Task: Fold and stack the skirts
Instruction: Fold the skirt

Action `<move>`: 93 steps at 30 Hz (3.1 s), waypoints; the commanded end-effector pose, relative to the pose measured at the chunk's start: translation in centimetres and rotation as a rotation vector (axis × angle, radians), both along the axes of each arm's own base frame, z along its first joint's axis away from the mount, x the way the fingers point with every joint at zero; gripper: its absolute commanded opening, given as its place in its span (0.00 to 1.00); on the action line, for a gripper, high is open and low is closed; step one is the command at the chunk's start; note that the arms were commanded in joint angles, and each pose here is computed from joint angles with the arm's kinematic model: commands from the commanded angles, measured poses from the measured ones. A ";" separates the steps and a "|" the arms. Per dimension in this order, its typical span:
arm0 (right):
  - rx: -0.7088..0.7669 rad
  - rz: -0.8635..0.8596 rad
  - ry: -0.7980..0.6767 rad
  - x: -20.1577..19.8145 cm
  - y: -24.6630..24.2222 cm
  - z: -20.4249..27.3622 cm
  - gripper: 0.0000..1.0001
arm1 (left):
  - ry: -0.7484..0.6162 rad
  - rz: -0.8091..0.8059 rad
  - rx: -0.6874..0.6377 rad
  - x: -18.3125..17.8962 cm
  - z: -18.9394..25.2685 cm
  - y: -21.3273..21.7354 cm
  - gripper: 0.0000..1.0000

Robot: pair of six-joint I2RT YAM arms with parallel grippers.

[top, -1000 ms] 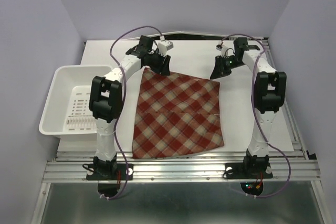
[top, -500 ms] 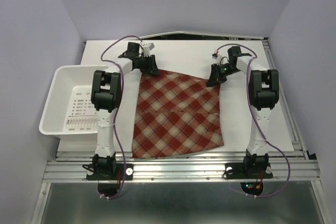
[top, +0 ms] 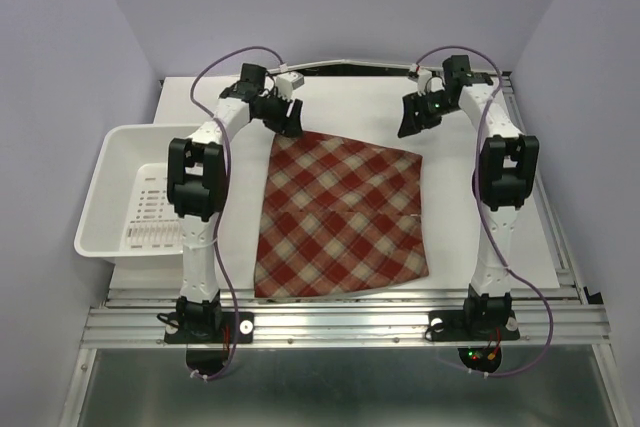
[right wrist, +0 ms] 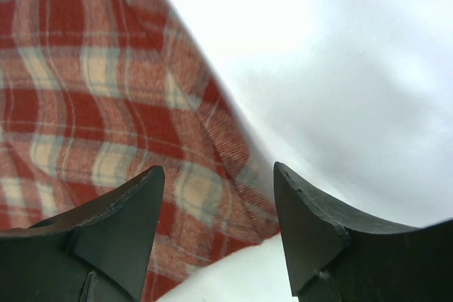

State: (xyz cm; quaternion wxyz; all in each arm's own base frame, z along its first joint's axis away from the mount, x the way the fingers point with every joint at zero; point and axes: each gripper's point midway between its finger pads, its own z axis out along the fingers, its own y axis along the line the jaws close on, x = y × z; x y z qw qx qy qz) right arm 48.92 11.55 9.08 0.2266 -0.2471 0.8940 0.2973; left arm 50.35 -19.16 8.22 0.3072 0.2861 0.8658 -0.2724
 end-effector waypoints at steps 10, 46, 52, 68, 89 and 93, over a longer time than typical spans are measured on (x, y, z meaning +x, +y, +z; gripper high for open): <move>-0.226 0.085 -0.106 1.6 -3.6 0.1 0.60 | -0.402 -0.163 0.252 6.7 7.1 1.4 0.88; -0.169 0.245 0.111 -3.1 -3.0 -6.8 0.51 | -0.182 -0.227 0.435 5.0 -4.7 2.8 0.43; -0.208 0.240 0.159 -3.8 -3.7 -9.2 0.15 | -0.181 -0.217 0.432 5.2 -4.8 2.8 0.35; -0.289 -0.116 -0.396 9.4 -5.7 3.4 0.01 | -0.568 0.015 0.349 12.7 9.4 3.4 0.00; -0.265 0.122 -0.698 -1.8 -4.0 9.8 0.01 | -0.616 -0.204 0.304 -5.6 14.2 4.2 0.00; -0.255 0.208 -0.634 -6.1 -3.7 5.1 0.01 | -0.530 -0.249 0.320 -10.6 9.5 4.6 0.00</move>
